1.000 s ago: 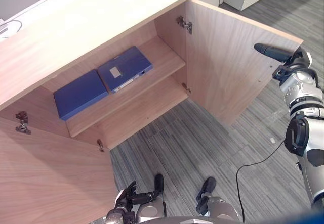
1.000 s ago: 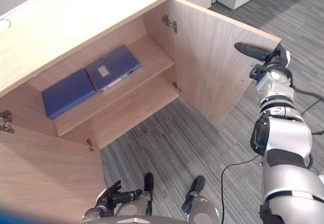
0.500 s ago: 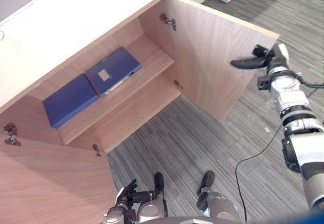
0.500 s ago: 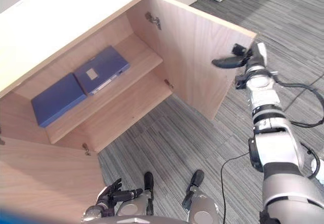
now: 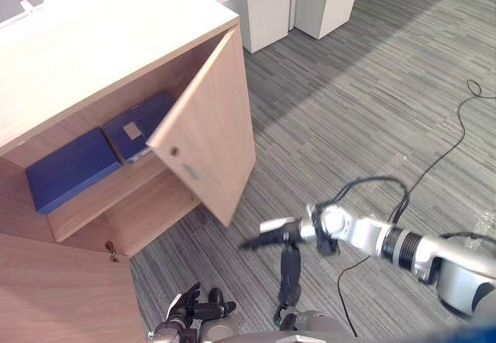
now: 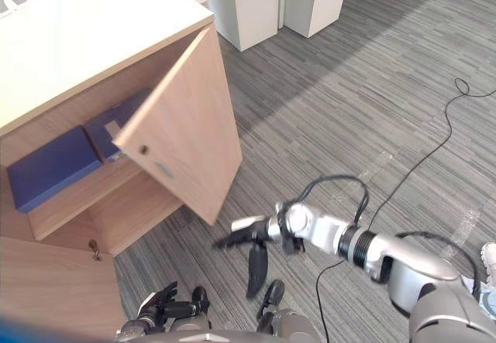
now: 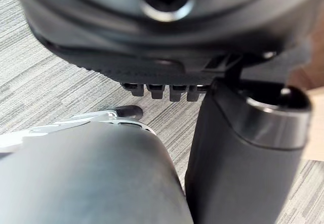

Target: Walk over to the cabinet, pick up the folder, carry it to the office cabinet, place the folder inside the office cabinet, then close the office cabinet door

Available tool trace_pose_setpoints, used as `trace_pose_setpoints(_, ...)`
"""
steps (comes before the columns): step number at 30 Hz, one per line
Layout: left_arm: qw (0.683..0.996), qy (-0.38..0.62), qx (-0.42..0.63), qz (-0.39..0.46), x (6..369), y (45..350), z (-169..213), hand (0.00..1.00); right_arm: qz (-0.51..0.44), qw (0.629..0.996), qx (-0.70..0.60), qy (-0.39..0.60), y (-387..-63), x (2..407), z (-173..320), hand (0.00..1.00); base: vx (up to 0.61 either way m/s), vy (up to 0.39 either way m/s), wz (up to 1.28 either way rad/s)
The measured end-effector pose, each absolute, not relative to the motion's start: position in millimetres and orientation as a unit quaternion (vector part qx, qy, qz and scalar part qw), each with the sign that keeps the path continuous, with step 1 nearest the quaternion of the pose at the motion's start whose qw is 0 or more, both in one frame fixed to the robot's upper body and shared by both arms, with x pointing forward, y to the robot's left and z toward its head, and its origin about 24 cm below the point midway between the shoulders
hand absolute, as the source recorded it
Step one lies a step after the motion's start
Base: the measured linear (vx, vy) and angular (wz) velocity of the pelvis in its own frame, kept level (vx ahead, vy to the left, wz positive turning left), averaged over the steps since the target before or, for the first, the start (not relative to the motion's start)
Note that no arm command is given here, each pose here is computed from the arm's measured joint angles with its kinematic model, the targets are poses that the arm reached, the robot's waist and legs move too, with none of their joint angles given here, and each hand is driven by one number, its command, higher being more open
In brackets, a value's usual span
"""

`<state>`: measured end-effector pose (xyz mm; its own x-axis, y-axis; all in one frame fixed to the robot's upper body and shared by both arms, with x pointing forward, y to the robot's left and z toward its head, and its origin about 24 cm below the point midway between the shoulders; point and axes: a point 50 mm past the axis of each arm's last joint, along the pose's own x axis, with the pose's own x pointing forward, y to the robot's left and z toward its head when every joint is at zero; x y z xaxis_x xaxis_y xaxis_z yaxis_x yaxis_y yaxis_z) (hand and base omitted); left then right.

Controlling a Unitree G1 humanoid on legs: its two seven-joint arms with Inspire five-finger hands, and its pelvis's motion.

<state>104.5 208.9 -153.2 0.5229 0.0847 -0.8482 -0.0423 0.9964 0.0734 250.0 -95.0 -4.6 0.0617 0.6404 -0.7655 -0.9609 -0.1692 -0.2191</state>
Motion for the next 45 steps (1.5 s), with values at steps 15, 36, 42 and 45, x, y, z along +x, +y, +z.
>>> trace_pose_setpoints(15, 0.864, 0.499, 0.074, -0.006, 108, 202, -156, 1.0, 0.416, 0.777, -0.334, 0.334, -163, 226, -84, 1.0, -0.01, 0.067, 0.46)
trace_pose_setpoints(36, 0.807, 0.498, -0.118, 0.294, 65, 231, -160, 1.0, -0.163, 0.808, 0.063, 0.563, -209, 88, -167, 1.0, -0.02, -0.136, 1.34)
trace_pose_setpoints(42, 0.804, 0.497, -0.143, 0.293, 62, 230, -161, 1.0, -0.269, 0.769, 0.19, 0.548, -200, 64, -172, 1.0, 0.03, 0.099, 1.13)
trace_pose_setpoints(45, 0.798, 0.502, -0.159, 0.294, 54, 225, -163, 1.0, -0.271, 0.772, 0.204, 0.538, -198, 67, -172, 1.0, -0.04, 0.013, 0.58)
